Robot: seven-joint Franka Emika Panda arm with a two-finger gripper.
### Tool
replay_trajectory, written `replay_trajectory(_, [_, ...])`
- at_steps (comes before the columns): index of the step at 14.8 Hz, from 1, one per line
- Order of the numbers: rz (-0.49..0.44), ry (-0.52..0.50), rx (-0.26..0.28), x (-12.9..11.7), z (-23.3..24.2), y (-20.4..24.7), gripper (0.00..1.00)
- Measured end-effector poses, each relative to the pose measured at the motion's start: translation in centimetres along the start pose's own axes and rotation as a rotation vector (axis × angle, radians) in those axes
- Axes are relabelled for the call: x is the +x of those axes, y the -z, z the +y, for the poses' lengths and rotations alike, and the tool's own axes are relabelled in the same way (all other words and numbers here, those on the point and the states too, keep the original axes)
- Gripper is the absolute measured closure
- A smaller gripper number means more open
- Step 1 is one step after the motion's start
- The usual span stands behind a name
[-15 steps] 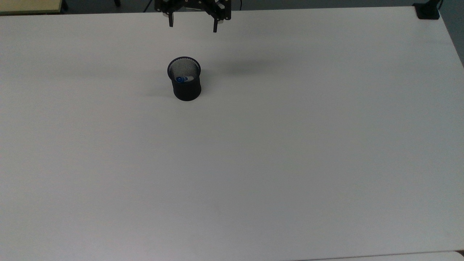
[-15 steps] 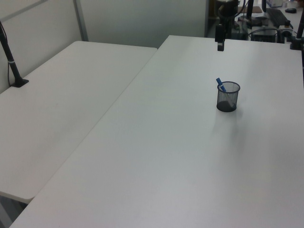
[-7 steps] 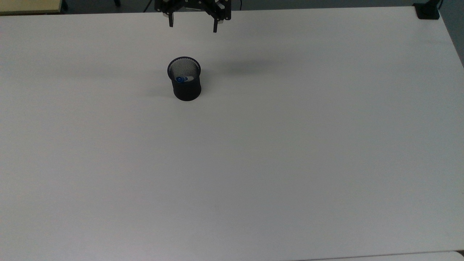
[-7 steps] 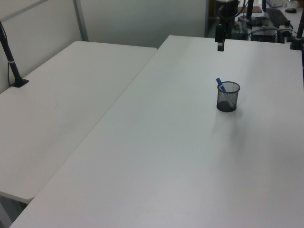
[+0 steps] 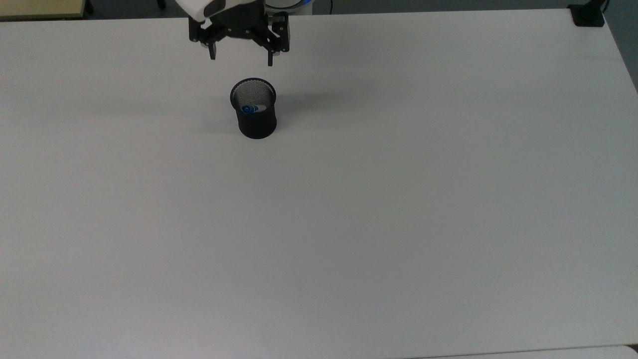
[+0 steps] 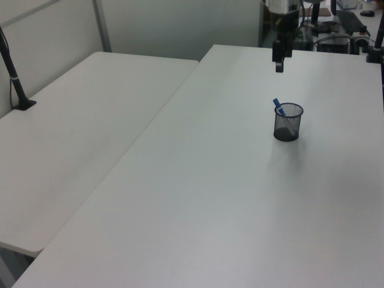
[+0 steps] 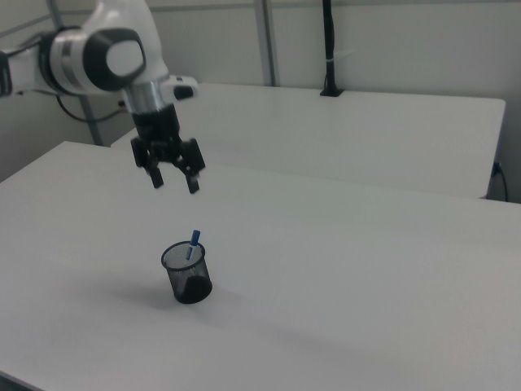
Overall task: Remove the marker
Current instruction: 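Move the open gripper down over the black mesh pen cup, then lower the gripper into the cup and close it on the blue marker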
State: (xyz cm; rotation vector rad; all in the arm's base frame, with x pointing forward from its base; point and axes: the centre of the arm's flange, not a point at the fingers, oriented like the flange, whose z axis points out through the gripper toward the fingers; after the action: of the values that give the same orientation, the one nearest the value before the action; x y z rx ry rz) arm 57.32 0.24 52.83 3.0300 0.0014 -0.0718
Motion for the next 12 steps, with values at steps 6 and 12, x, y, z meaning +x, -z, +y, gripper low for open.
replay_trajectory(6, [-0.017, 0.128, 0.005, 1.5, 0.5, -7.1, 0.23])
replay_trajectory(12, [-0.050, 0.144, 0.010, 2.4, -0.2, -11.9, 0.56])
